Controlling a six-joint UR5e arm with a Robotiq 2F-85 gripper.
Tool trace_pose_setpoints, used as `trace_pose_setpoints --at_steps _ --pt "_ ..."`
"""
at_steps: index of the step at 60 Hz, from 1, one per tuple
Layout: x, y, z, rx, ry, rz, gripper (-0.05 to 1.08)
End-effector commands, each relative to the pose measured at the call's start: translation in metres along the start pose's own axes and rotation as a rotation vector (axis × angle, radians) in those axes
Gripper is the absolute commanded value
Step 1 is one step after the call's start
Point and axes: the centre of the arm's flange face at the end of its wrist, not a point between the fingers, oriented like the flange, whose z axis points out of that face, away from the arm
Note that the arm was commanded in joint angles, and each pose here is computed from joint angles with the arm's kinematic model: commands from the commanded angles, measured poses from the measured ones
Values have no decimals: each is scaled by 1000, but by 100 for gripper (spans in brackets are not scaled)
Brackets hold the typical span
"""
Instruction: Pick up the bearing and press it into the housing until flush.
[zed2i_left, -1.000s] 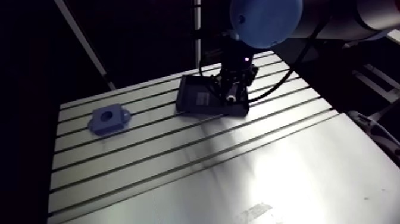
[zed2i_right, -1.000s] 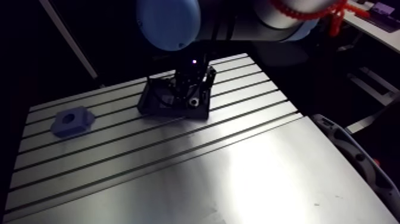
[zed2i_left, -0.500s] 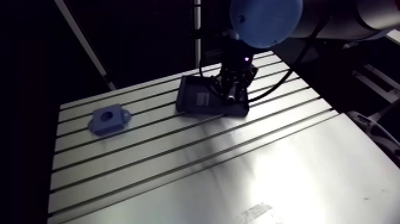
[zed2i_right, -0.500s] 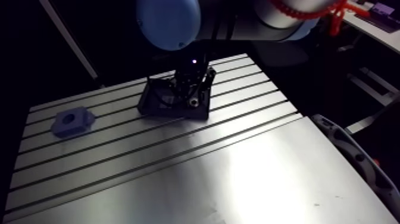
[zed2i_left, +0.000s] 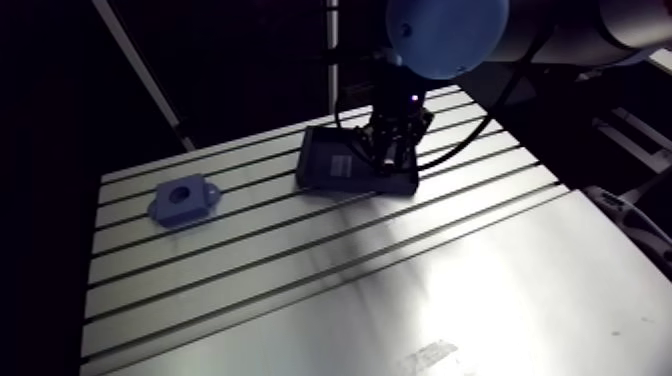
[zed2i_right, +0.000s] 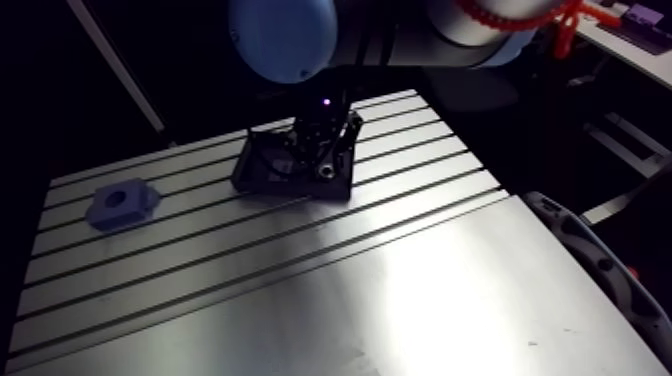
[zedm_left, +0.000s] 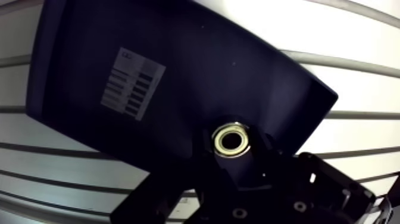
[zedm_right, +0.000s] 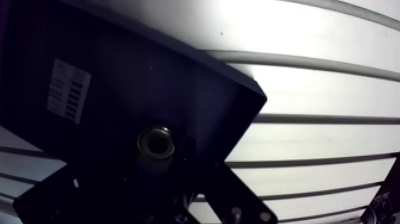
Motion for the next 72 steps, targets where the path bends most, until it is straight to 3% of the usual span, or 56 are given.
trace_pose_setpoints --at_steps 1,11,19,30,40,58,72 --pt "1 1 -6 -5 9 0 62" --pt "2 0 -12 -3 17 0 68" --pt "1 -3 -40 -15 46 -3 69" --pt "-2 -14 -70 -7 42 -5 70" --pt "2 -54 -101 -23 57 -27 72" --pt "20 -131 -131 -34 50 -52 74" --pt "33 -188 -133 -37 31 -40 73"
